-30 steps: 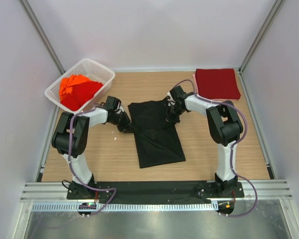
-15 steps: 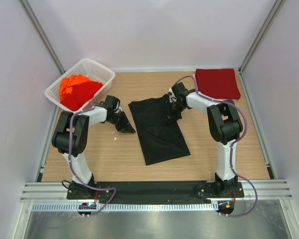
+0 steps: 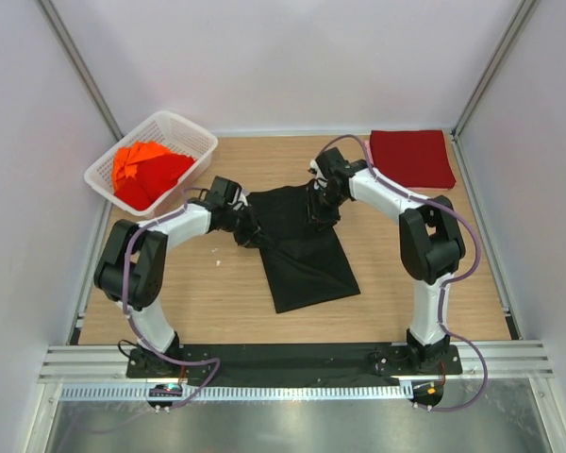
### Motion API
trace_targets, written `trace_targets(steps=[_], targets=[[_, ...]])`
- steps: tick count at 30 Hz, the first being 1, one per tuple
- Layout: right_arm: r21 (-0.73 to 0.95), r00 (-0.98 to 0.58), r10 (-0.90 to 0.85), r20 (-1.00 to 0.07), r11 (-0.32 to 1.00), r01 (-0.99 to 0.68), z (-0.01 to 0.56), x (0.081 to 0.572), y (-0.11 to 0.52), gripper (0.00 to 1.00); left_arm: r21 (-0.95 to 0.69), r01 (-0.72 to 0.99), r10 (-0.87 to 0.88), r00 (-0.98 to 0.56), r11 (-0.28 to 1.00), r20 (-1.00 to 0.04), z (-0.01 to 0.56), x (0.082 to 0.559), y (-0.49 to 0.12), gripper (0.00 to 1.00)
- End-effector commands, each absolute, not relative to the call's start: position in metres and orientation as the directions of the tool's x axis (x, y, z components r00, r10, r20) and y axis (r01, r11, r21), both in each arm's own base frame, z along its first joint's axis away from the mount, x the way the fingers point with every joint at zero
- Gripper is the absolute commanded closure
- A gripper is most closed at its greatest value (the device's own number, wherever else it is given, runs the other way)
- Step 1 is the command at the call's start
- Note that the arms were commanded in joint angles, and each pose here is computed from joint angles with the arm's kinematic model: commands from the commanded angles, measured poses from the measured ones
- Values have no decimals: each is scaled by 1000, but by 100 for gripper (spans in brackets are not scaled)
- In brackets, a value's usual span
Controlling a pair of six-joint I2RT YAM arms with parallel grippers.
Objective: Fold and stack the t-shirts
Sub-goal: Fold the tshirt
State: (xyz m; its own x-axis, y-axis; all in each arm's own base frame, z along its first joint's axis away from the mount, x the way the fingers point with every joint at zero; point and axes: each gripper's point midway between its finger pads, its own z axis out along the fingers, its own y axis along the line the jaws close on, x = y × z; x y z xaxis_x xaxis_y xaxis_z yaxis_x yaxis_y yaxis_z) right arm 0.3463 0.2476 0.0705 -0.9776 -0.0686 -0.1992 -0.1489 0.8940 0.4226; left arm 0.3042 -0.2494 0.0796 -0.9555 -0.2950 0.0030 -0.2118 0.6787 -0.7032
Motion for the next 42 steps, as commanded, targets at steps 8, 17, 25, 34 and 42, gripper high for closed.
trace_targets(steps=[8, 17, 25, 34, 42], targets=[[285, -965, -100, -241, 943, -169, 63, 343, 228, 64, -679, -302, -344, -936, 669, 78, 52, 311, -255, 87], [189, -957, -84, -278, 972, -141, 35, 369, 216, 64, -629, -357, -368, -922, 691, 119, 31, 303, -248, 87], [133, -942, -40, -333, 987, -89, 25, 397, 197, 64, -596, -374, -383, -916, 711, 119, 20, 305, -245, 87], [165, -948, -9, -319, 984, -65, 23, 407, 202, 62, -545, -386, -383, -915, 744, 126, 6, 302, -238, 87], [203, -945, -38, -326, 973, -110, 52, 399, 205, 61, -598, -237, -316, -948, 766, -29, 68, 337, -245, 74]])
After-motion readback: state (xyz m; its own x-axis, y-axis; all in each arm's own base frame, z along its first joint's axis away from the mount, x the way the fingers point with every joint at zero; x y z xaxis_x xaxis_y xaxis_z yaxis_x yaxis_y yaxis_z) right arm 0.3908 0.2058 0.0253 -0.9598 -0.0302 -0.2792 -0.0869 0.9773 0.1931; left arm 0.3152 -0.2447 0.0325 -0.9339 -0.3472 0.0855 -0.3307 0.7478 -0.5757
